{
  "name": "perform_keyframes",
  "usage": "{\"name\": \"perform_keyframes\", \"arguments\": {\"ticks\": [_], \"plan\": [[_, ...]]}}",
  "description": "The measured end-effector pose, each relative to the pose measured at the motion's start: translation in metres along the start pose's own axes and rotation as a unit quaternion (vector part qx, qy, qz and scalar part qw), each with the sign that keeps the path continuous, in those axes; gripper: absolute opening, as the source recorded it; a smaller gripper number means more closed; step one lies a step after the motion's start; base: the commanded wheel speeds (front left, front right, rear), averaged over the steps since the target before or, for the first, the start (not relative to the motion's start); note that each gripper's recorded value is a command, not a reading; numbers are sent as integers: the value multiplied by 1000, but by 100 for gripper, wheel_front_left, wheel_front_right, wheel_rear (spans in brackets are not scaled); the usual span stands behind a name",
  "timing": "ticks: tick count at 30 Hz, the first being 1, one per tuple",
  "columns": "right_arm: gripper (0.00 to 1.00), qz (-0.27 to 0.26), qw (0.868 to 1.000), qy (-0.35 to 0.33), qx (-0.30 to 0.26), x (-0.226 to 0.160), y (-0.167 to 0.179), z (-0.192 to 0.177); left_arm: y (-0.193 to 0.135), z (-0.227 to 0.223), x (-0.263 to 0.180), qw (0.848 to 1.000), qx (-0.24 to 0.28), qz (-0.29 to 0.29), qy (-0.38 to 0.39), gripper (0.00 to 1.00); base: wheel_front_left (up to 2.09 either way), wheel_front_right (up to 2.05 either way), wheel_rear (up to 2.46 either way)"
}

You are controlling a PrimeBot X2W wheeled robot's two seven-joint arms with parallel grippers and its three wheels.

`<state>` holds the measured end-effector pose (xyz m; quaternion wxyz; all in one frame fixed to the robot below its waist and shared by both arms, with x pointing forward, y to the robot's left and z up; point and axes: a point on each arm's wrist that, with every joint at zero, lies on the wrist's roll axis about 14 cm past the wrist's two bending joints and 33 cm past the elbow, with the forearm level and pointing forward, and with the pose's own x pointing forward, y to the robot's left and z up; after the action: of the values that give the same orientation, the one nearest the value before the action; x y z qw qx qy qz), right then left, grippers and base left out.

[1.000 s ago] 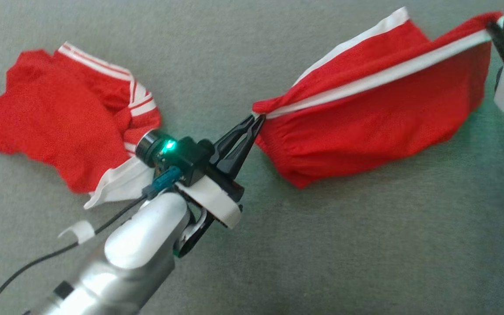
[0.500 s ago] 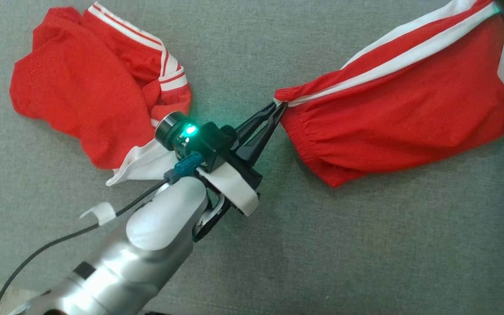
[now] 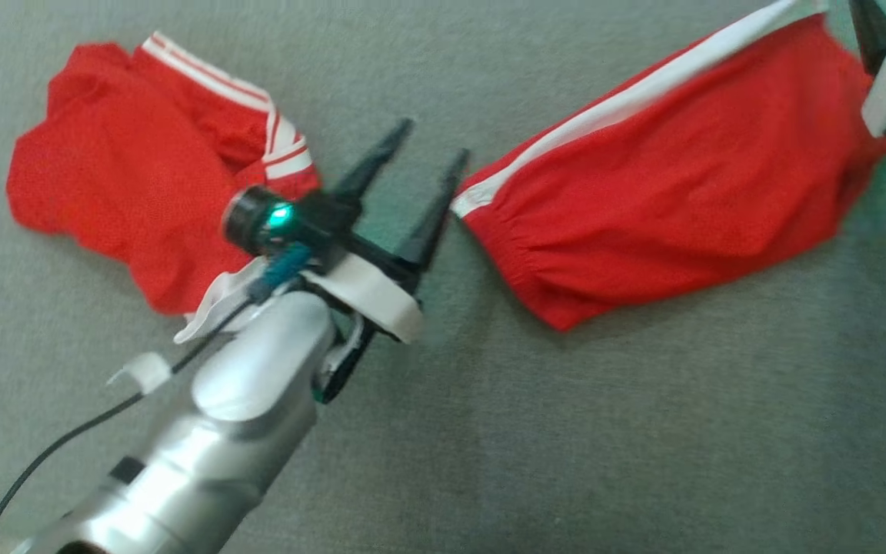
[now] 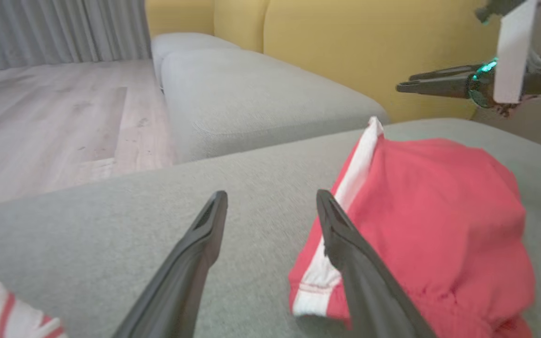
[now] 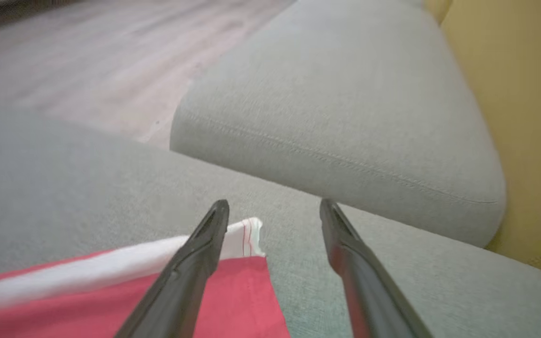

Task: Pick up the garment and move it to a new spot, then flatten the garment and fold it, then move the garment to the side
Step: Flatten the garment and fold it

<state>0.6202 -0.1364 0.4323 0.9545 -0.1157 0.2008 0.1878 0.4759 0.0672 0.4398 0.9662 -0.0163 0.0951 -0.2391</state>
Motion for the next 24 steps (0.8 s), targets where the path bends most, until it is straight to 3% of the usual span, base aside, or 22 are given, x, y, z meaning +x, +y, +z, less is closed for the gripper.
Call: {"name": "perform_keyframes", "arguments": {"ticks": [9,15,24], "plan": [[100,-35,982,-177,61,-63,-8,69,15,48,-28,993,-46,71,-85,100,0,0,0],[100,-56,972,-212,79,-111,-4,58,15,76,-49,984,-58,95,-136,100,0,0,0],[100,-90,957,-230,153,-179,38,6,-11,49,-79,987,-64,93,-118,100,0,0,0]]}}
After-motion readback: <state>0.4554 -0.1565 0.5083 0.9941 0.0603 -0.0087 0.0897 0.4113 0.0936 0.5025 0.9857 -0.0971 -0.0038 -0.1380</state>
